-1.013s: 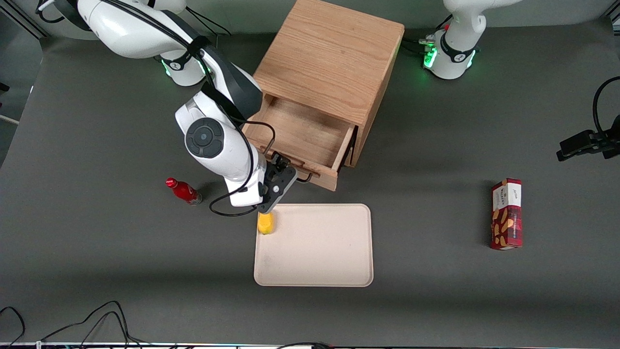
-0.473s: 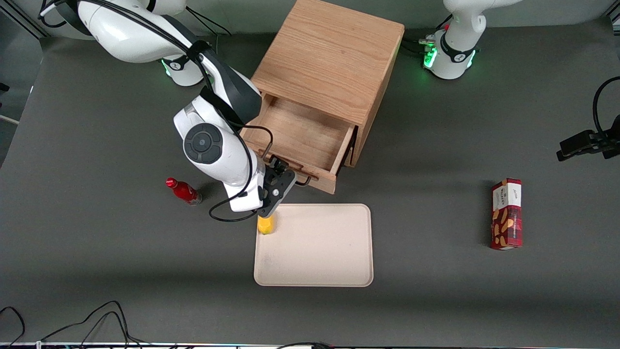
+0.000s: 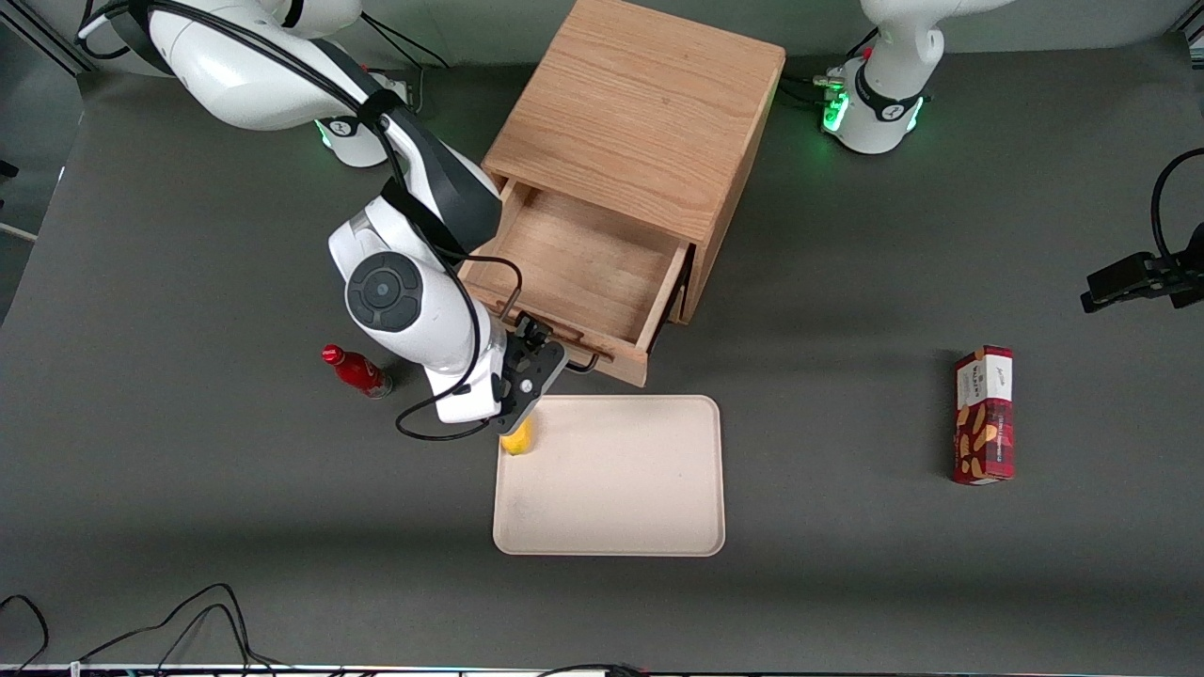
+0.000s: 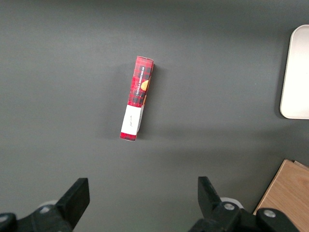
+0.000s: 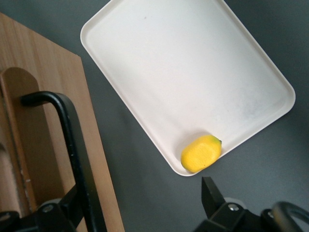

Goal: Open upper drawer
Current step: 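Pull the upper drawer handle outward with the right gripper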

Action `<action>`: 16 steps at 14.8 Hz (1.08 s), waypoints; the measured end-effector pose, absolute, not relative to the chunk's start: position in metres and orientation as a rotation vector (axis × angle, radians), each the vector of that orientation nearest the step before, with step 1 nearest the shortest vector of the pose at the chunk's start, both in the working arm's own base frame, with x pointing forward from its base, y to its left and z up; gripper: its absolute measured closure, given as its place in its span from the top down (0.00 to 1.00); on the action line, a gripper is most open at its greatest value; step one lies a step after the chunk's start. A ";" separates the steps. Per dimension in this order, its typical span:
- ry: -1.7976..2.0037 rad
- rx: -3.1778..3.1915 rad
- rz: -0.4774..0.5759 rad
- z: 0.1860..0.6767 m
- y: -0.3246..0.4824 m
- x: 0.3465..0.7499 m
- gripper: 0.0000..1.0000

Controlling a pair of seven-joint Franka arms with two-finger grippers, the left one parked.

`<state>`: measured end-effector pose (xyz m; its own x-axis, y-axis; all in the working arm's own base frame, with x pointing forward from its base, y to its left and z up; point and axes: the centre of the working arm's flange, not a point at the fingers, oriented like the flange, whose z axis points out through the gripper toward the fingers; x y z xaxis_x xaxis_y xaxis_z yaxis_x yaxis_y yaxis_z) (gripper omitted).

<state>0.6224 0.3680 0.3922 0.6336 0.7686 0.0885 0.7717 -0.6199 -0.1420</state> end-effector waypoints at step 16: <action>-1.250 -2.708 -0.069 0.398 0.352 0.643 1.00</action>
